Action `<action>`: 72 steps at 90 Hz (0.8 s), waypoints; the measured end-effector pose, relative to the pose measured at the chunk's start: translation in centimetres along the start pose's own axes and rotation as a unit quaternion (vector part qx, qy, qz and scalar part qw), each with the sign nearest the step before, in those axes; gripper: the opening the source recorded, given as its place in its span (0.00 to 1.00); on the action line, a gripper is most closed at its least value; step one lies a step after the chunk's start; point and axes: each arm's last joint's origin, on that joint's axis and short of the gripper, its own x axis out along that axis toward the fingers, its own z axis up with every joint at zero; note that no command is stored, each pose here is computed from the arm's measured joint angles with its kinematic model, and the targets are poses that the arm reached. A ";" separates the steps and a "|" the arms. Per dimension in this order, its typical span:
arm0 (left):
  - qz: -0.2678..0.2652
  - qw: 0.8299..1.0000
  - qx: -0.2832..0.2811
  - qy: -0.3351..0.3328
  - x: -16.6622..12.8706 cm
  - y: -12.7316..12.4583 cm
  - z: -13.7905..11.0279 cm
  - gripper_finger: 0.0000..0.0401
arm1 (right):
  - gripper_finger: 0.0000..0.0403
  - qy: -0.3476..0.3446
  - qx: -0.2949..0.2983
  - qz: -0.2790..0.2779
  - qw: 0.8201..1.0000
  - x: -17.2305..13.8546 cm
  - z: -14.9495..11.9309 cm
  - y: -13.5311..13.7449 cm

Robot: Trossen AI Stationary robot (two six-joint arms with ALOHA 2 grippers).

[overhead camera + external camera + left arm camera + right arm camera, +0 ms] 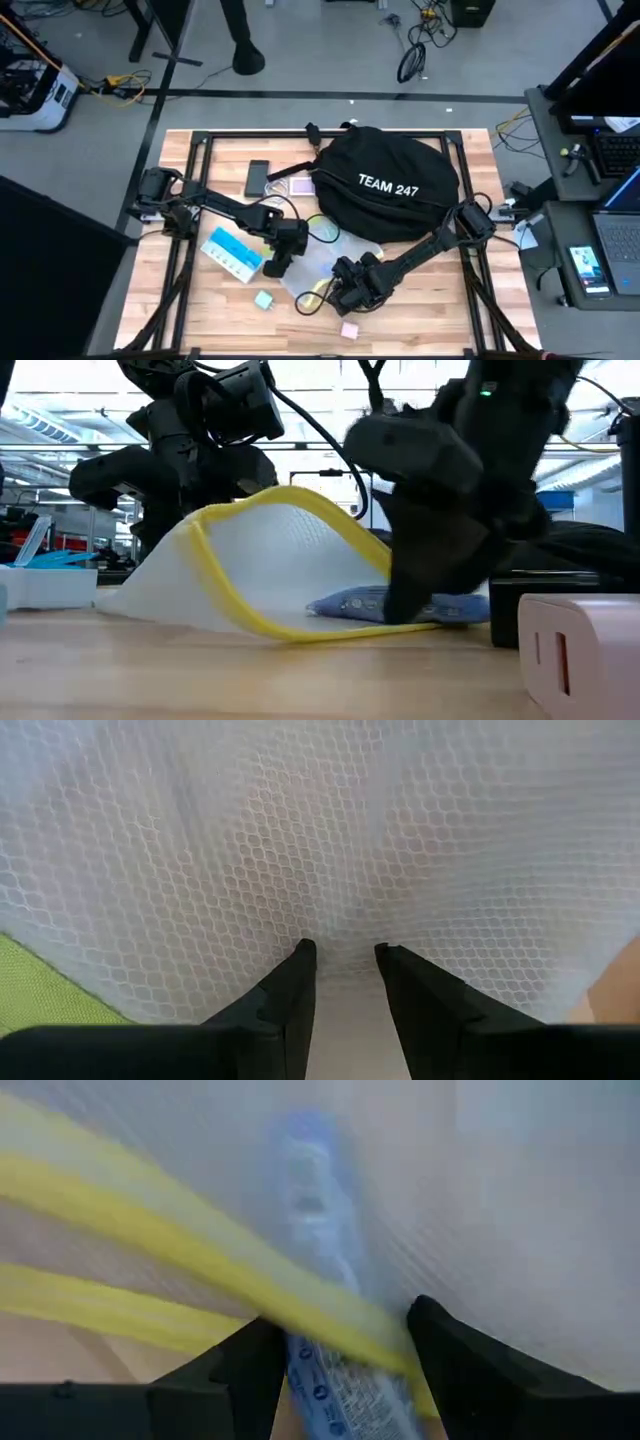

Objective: Unpack backpack
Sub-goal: Remove the violet chocolate bar from the green zip bag

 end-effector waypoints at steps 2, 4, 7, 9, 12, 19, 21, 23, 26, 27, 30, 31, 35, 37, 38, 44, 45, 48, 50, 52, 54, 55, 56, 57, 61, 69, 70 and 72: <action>0.000 1.000 0.000 -0.001 0.0 0.0 0.0 0.26 | 0.50 0.007 0.003 -0.001 1.000 -0.1 -0.2 0.0; 0.000 1.000 0.000 -0.002 0.0 0.0 0.0 0.26 | 0.50 0.013 0.004 -0.002 1.000 -0.2 -0.5 0.0; -0.001 1.000 0.001 -0.003 0.0 0.0 0.1 0.26 | 0.50 0.021 0.004 -0.004 1.000 -0.5 -1.0 0.0; -0.002 1.000 0.001 -0.004 0.0 0.0 0.1 0.26 | 0.50 0.026 0.003 -0.005 1.000 -0.6 -1.4 0.1; -0.003 1.000 0.001 -0.005 0.0 0.0 0.1 0.26 | 0.50 0.038 0.002 -0.007 0.999 -1.0 -2.0 0.1; -0.003 1.000 0.000 0.002 0.0 0.0 0.0 0.26 | 0.50 0.086 -0.003 -0.022 0.996 -2.1 -3.6 -0.2; -0.003 1.000 -0.001 0.003 0.0 0.0 -0.1 0.26 | 0.50 0.094 -0.004 -0.030 0.995 -2.4 -4.1 -0.4; -0.003 1.000 -0.001 0.003 0.0 0.0 -0.1 0.26 | 0.50 0.104 -0.003 -0.038 0.994 -2.7 -4.4 -0.6; -0.003 1.000 -0.001 0.003 0.0 0.0 -0.1 0.26 | 0.50 0.119 -0.002 -0.053 0.991 -3.2 -4.8 -0.9; -0.002 1.000 -0.001 0.003 0.0 0.0 -0.1 0.26 | 0.50 0.123 -0.001 -0.059 0.991 -3.4 -4.9 -1.0; -0.001 1.000 -0.001 0.003 0.0 0.0 -0.1 0.26 | 0.50 0.133 0.001 -0.079 0.988 -4.0 -5.3 -1.5; -0.001 1.000 -0.001 0.003 0.0 0.0 -0.1 0.27 | 0.50 0.134 0.002 -0.085 0.987 -4.2 -5.4 -1.6; -0.001 1.000 -0.001 0.003 0.0 0.1 -0.1 0.26 | 0.50 0.136 0.008 -0.100 0.986 -4.9 -5.7 -2.0; -0.001 1.000 -0.001 0.003 0.0 0.1 -0.1 0.26 | 0.50 0.137 0.012 -0.104 0.985 -5.3 -5.7 -2.2; -0.001 1.000 -0.001 0.003 0.0 0.1 -0.1 0.26 | 0.50 0.137 0.015 -0.107 0.985 -5.5 -5.7 -2.3; 0.000 1.000 -0.004 0.002 -0.1 0.3 -0.1 0.26 | 0.50 0.132 0.029 -0.123 0.983 -6.6 -5.8 -2.8; 0.000 1.000 -0.004 0.002 -0.1 0.3 -0.1 0.26 | 0.50 0.131 0.032 -0.124 0.983 -6.7 -5.8 -2.9; 0.001 1.000 -0.006 0.002 -0.2 0.4 0.0 0.26 | 0.50 0.126 0.039 -0.124 0.984 -7.1 -5.7 -3.0; 0.001 1.000 -0.008 0.002 -0.2 0.5 0.1 0.26 | 0.50 0.123 0.043 -0.120 0.984 -7.3 -5.7 -3.0; 0.002 1.000 -0.010 0.002 -0.3 0.5 0.2 0.26 | 0.50 0.120 0.045 -0.116 0.985 -7.5 -5.6 -3.0; 0.004 1.000 -0.013 0.003 -0.4 0.6 0.3 0.26 | 0.50 0.116 0.046 -0.110 0.986 -7.7 -5.5 -2.9; 0.006 1.000 -0.015 0.004 -0.5 0.6 0.4 0.27 | 0.50 0.114 0.047 -0.107 0.987 -7.8 -5.5 -2.9; 0.007 1.000 -0.017 0.004 -0.5 0.6 0.5 0.27 | 0.50 0.111 0.047 -0.103 0.987 -7.9 -5.4 -2.9; 0.009 1.000 -0.019 0.004 -0.6 0.6 0.6 0.27 | 0.50 0.109 0.048 -0.100 0.988 -7.9 -5.4 -2.9; 0.017 1.000 -0.019 -0.001 -1.1 0.5 0.9 0.27 | 0.50 0.099 0.049 -0.084 0.990 -8.3 -5.0 -2.7; 0.039 0.999 -0.016 -0.028 -2.3 0.5 2.0 0.27 | 0.50 0.075 0.036 -0.068 0.994 -8.5 -4.7 -2.6; 0.042 0.998 -0.015 -0.032 -2.5 0.5 2.2 0.27 | 0.50 0.071 0.032 -0.068 0.995 -8.5 -4.7 -2.6; 0.047 0.998 -0.015 -0.037 -2.8 0.4 2.4 0.27 | 0.50 0.066 0.026 -0.068 0.995 -8.5 -4.6 -2.6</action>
